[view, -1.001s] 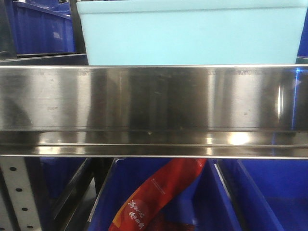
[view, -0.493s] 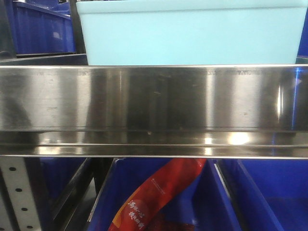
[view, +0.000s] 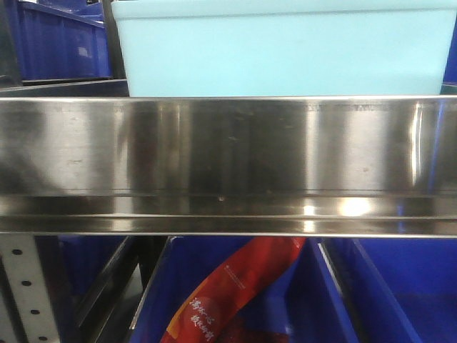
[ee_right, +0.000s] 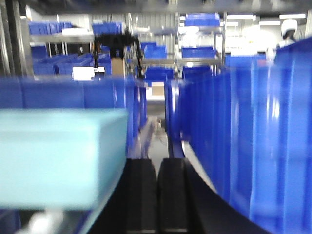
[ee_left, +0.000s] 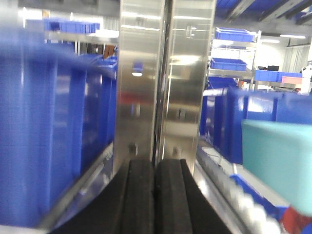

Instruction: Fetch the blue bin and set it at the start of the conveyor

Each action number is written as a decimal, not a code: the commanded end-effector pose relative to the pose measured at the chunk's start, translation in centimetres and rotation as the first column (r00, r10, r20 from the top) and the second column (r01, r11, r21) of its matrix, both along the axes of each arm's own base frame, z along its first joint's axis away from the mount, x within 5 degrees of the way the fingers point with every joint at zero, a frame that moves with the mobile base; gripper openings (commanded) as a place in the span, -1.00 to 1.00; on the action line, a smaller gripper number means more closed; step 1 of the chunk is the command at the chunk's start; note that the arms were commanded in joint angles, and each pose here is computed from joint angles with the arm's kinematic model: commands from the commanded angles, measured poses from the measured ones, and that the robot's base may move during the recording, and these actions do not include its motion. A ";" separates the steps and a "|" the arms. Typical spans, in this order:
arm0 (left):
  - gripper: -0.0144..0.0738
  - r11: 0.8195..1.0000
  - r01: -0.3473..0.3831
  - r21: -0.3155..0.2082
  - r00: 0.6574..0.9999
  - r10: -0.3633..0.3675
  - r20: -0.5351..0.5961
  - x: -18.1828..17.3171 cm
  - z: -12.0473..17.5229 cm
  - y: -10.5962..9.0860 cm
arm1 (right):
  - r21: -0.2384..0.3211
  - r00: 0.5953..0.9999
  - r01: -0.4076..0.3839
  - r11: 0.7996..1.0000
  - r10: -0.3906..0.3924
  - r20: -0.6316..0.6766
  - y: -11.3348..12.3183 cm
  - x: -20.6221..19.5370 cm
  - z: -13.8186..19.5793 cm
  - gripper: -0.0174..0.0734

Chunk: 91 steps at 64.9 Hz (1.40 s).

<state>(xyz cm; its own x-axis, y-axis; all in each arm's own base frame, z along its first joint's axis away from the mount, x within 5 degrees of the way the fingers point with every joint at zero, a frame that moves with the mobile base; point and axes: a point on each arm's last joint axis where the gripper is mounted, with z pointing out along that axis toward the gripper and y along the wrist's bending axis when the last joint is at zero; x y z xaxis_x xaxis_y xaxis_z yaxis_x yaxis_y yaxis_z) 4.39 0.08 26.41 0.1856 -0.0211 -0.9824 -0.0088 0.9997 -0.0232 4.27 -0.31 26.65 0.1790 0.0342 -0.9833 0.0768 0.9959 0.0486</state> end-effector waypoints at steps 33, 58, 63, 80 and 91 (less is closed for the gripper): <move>0.28 0.975 0.210 0.066 0.948 -0.186 -0.258 3.9 8.9 -1.7 | 0.014 0.978 -0.023 1.000 0.025 -0.206 -0.1 2.9 6.5 0.61; 0.28 0.757 0.652 0.039 0.687 -0.567 -0.455 11.3 13.6 -13.0 | 0.038 0.899 -0.046 0.998 0.058 -0.434 -0.2 7.3 11.4 0.61; 0.28 0.773 0.635 -0.006 0.671 -0.554 -0.493 13.7 15.0 -14.8 | 0.041 0.882 -0.059 0.997 0.071 -0.465 -0.2 8.8 13.5 0.61; 0.28 0.884 0.457 -0.100 0.602 -0.390 -0.697 22.8 18.2 -16.5 | 0.066 0.728 -0.204 0.977 0.196 -0.657 1.9 15.3 18.2 0.61; 0.28 0.937 0.327 -0.120 0.520 -0.284 -0.806 28.1 17.3 -15.5 | 0.087 0.619 -0.215 0.973 0.205 -0.758 2.4 21.0 18.9 0.61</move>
<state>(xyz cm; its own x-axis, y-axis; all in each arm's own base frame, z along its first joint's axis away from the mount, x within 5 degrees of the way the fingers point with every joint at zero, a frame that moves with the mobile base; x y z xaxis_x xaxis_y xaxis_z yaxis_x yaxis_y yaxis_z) 30.56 -16.05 44.38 -0.6062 0.1479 -0.7814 0.3654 0.9245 -0.1084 22.95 1.96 45.45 -0.5955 -0.0197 -0.8031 -0.1253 0.9898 0.0685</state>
